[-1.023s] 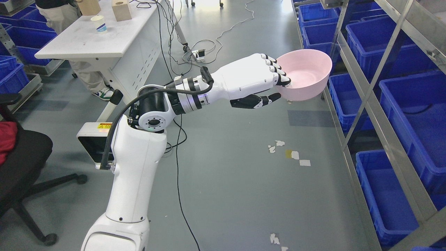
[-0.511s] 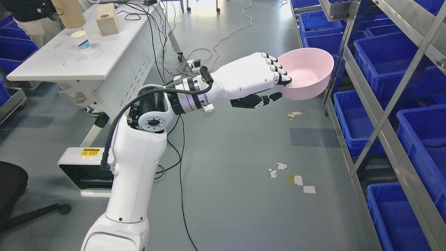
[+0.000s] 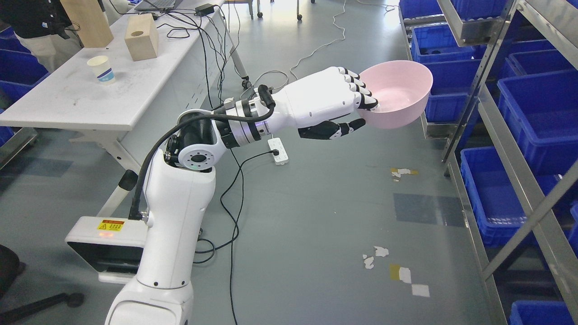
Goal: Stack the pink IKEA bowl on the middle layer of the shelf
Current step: 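Hold the pink bowl aloft in the left hand while the robot turns to another shelf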
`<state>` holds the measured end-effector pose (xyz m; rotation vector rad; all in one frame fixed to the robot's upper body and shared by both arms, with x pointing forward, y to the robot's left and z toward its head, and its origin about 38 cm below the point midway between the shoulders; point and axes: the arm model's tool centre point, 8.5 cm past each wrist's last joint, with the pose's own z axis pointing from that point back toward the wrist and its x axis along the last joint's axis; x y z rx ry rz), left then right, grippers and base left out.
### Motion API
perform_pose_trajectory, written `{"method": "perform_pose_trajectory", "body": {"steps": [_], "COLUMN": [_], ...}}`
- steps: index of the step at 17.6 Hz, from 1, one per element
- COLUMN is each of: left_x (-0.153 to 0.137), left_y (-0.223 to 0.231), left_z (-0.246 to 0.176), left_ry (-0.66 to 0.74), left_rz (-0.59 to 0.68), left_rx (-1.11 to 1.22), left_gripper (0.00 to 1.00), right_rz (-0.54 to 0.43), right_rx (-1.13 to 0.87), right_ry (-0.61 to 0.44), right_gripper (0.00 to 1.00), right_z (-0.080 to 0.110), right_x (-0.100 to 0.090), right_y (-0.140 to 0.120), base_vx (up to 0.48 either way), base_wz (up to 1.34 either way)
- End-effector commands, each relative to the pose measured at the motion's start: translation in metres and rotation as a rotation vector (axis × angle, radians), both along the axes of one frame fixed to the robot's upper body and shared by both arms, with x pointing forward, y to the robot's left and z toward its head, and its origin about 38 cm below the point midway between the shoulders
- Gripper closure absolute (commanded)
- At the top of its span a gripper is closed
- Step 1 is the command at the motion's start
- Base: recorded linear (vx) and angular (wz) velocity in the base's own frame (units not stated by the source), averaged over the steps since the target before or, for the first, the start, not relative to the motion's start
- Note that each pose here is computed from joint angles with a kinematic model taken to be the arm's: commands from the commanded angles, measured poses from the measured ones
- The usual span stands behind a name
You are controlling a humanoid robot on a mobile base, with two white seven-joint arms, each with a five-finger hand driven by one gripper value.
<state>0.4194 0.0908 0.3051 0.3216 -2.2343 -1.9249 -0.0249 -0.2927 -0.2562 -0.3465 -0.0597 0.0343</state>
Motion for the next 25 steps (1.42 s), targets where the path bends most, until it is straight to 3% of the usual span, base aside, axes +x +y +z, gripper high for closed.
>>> {"method": "perform_pose_trajectory", "body": {"steps": [1,13,25], "left_x": [0.0014,0.0009,-0.0011], "left_y": [0.0068,0.0073,0.002], "left_z": [-0.0003,0.0009,0.0008], "left_ry": [-0.003,0.0,0.003], "left_rz": [0.013,0.006,-0.017], "left_rx": [0.01,-0.004,-0.004], "left_gripper": [0.97,0.97,0.96], "right_rz": [0.008,0.006,0.008], "right_rx": [-0.017,-0.017,-0.017], "right_ry": [-0.017,-0.017,-0.017], "right_gripper": [0.0,0.0,0.0], "right_z": [0.001,0.001,0.001], "right_x": [0.0061,0.0061,0.0061], "right_y": [-0.0111,-0.0111,-0.0111], "base_vx": [0.401,0.375,0.14], "base_wz": [0.12,0.05,-0.25]}}
